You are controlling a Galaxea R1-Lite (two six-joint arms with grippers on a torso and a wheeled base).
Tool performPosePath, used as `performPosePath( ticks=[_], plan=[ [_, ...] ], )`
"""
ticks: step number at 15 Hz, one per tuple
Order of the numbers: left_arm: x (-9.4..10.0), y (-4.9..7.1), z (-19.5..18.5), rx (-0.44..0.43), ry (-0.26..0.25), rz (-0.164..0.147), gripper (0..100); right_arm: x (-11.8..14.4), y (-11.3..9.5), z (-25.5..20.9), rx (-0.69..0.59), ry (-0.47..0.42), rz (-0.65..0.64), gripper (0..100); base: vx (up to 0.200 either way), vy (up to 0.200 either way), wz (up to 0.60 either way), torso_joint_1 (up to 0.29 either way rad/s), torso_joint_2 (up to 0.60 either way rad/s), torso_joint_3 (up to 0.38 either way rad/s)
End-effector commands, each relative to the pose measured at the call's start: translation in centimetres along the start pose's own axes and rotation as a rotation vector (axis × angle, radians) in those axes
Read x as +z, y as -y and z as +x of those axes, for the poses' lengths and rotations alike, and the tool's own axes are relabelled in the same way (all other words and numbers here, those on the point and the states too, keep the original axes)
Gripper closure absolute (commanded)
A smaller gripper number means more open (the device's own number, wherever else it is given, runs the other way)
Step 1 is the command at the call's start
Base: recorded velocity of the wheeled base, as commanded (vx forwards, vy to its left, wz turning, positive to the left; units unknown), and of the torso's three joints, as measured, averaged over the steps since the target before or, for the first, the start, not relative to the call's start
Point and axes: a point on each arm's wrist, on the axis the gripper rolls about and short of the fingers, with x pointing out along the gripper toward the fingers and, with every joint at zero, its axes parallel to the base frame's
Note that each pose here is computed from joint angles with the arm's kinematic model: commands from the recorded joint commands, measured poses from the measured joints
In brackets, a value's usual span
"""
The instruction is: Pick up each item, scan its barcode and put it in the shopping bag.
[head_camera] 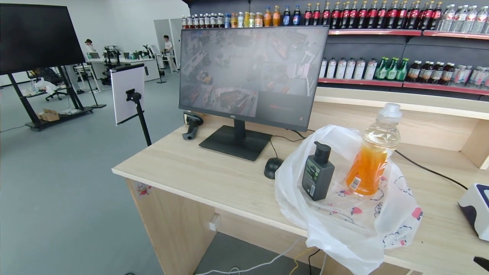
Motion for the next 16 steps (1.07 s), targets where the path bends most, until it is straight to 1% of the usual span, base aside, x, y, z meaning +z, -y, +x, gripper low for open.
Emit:
performPosePath(
  ticks=[1, 3, 4, 6, 7, 9, 10, 12, 13, 15, 16],
  plan=[
    [0.00, 0.00, 0.00, 0.000, 0.001, 0.001, 0, -2.86, 0.14, -3.52, 0.054, 0.122, -0.060, 0, 0.000, 0.000, 0.00, 0.000, 0.00, 0.000],
    [0.00, 0.00, 0.00, 0.000, 0.001, 0.001, 0, -2.88, 0.15, -3.52, 0.029, 0.121, 0.006, 0, 0.000, 0.000, 0.00, 0.000, 0.00, 0.000],
    [0.00, 0.00, 0.00, 0.000, 0.001, 0.001, 0, -2.91, 0.09, -3.54, -0.020, 0.118, 0.045, 0, 0.000, 0.000, 0.00, 0.000, 0.00, 0.000],
    [0.00, 0.00, 0.00, 0.000, 0.001, -0.001, 0, -3.07, -0.10, -3.95, -0.156, 0.156, 0.082, 0, 0.000, 0.000, 0.00, 0.000, 0.00, 0.000],
    [0.00, 0.00, 0.00, 0.000, 0.001, -0.001, 0, -3.12, -0.19, -4.05, -0.202, 0.167, 0.092, 0, 0.000, 0.000, 0.00, 0.000, 0.00, 0.000],
    [0.00, 0.00, 0.00, 0.000, 0.001, -0.001, 0, -3.14, -0.12, -4.05, -0.272, 0.184, 0.125, 0, 0.000, 0.000, 0.00, 0.000, 0.00, 0.000],
    [0.00, 0.00, 0.00, 0.000, 0.001, -0.001, 0, -3.15, -0.11, -4.03, -0.277, 0.182, 0.133, 0, 0.000, 0.000, 0.00, 0.000, 0.00, 0.000],
    [0.00, 0.00, 0.00, 0.000, 0.001, -0.001, 0, -2.97, -0.12, -3.67, -0.328, 0.125, 0.147, 0, 0.000, 0.000, 0.00, 0.000, 0.00, 0.000],
    [0.00, 0.00, 0.00, 0.000, 0.001, -0.001, 0, -2.83, -0.09, -3.35, -0.375, 0.080, 0.169, 0, 0.000, 0.000, 0.00, 0.000, 0.00, 0.000],
    [0.00, 0.00, 0.00, 0.000, 0.001, 0.001, 0, -2.83, -0.09, -3.35, -0.381, 0.080, 0.170, 0, 0.000, 0.000, 0.00, 0.000, 0.00, 0.000],
    [0.00, 0.00, 0.00, 0.000, 0.001, 0.001, 0, -3.13, -0.34, -4.05, -0.405, 0.171, 0.163, 0, 0.000, 0.000, 0.00, 0.000, 0.00, 0.000]
  ],
)
